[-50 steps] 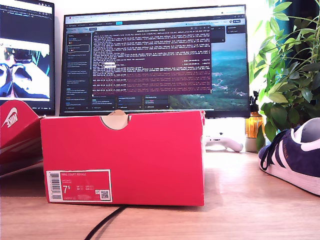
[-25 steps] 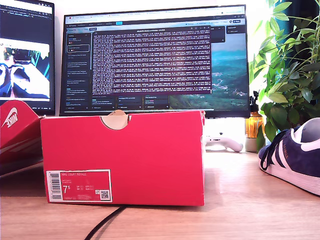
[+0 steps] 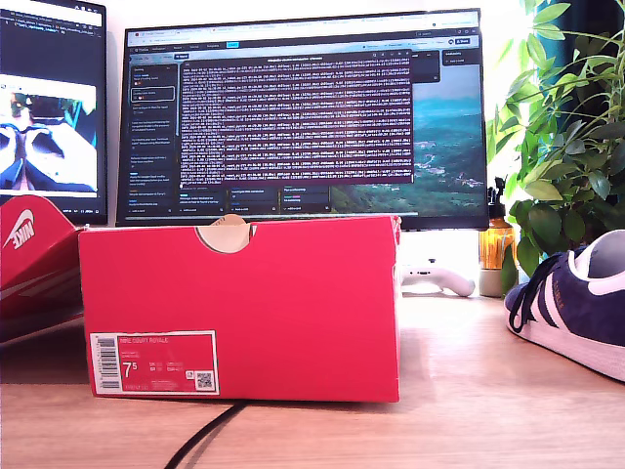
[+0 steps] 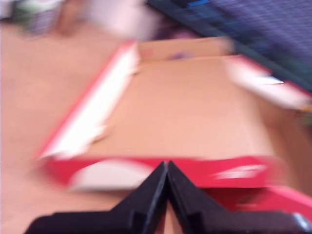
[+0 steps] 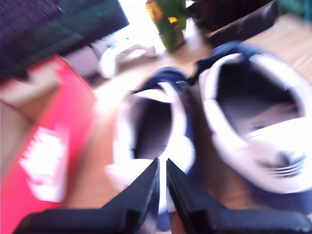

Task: Pack the blue shoes by picking the first shoe and placing it inside the red shoebox, left side, then picking and rotating the second shoe and placing it in the shoebox

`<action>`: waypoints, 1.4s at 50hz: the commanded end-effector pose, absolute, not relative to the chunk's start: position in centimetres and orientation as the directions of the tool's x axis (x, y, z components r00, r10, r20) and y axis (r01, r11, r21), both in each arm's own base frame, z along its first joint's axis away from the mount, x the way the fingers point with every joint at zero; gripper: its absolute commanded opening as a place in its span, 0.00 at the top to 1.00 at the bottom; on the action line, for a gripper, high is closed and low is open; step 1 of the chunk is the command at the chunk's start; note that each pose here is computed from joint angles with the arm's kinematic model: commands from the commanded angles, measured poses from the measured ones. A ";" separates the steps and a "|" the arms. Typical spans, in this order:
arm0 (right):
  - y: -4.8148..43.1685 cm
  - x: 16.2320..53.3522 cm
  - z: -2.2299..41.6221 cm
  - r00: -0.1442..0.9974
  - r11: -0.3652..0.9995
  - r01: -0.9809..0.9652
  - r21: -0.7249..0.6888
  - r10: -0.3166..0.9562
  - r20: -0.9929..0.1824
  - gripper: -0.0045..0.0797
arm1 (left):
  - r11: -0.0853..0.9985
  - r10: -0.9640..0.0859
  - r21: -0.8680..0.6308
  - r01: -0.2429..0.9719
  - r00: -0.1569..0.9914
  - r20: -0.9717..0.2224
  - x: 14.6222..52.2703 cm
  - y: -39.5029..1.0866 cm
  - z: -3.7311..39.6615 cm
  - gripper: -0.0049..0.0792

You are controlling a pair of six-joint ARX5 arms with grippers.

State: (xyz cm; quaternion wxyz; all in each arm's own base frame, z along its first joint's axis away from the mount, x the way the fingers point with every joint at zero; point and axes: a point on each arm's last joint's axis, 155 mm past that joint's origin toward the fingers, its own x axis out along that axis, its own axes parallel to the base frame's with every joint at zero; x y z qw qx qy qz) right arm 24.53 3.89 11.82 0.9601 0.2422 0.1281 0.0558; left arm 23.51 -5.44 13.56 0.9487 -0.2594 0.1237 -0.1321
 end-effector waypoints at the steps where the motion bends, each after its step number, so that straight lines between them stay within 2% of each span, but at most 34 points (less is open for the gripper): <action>1: 4.9 24.5 13.4 0.959 0.860 -0.112 0.497 0.224 -0.173 0.96 | 0.817 -0.360 -0.523 0.242 0.923 -0.134 23.2 -6.3 14.5 0.96; 9: 5.1 24.1 16.7 0.961 0.859 -0.145 0.492 0.240 -0.136 0.96 | 0.825 -0.426 -0.446 0.347 0.901 -0.087 22.2 -7.8 17.8 0.96; 16: 5.2 24.4 18.9 0.960 0.873 -0.147 0.464 0.239 -0.146 0.96 | 0.842 -0.482 -0.338 0.421 0.868 -0.120 21.4 -9.2 20.2 0.96; 19: 5.2 24.6 18.9 0.951 0.883 -0.129 0.452 0.239 -0.194 0.96 | 0.845 -0.502 -0.307 0.438 0.848 -0.171 21.3 -9.7 20.6 0.96; 27: 5.3 25.9 18.9 0.906 0.919 -0.087 0.385 0.233 -0.353 0.96 | 0.860 -0.506 -0.173 0.479 0.764 -0.401 21.3 -10.5 19.1 0.96; 39: 5.7 28.9 17.8 0.807 0.950 -0.053 0.308 0.222 -0.547 0.96 | 0.774 -0.527 -0.029 0.632 0.618 -0.583 21.8 -12.9 17.0 0.96; 46: 5.9 30.9 17.3 0.750 0.957 -0.036 0.287 0.216 -0.625 0.96 | 0.709 -0.456 0.023 0.705 0.483 -0.747 20.8 -13.7 12.8 0.96; 50: 6.0 31.9 17.2 0.721 0.964 -0.045 0.261 0.212 -0.659 0.96 | 0.667 -0.409 0.066 0.742 0.439 -0.800 20.6 -14.1 11.0 0.96; 54: 6.0 32.3 16.4 0.660 0.968 -0.032 0.247 0.206 -0.722 0.96 | 0.626 -0.382 0.107 0.772 0.424 -0.821 20.8 -14.9 10.0 0.96; 62: 6.0 31.7 14.1 0.488 0.979 -0.022 0.203 0.187 -0.852 0.96 | 0.613 -0.273 0.219 0.759 0.463 -0.843 22.2 -14.7 8.6 0.96; 65: 6.1 31.4 13.5 0.430 0.981 -0.026 0.190 0.183 -0.884 0.92 | 0.613 -0.246 0.248 0.750 0.479 -0.843 22.8 -14.6 8.3 0.96; 70: 6.5 30.7 12.3 0.329 0.985 -0.058 0.163 0.173 -0.928 0.78 | 0.579 -0.228 0.280 0.766 0.481 -0.847 23.4 -14.8 7.6 0.96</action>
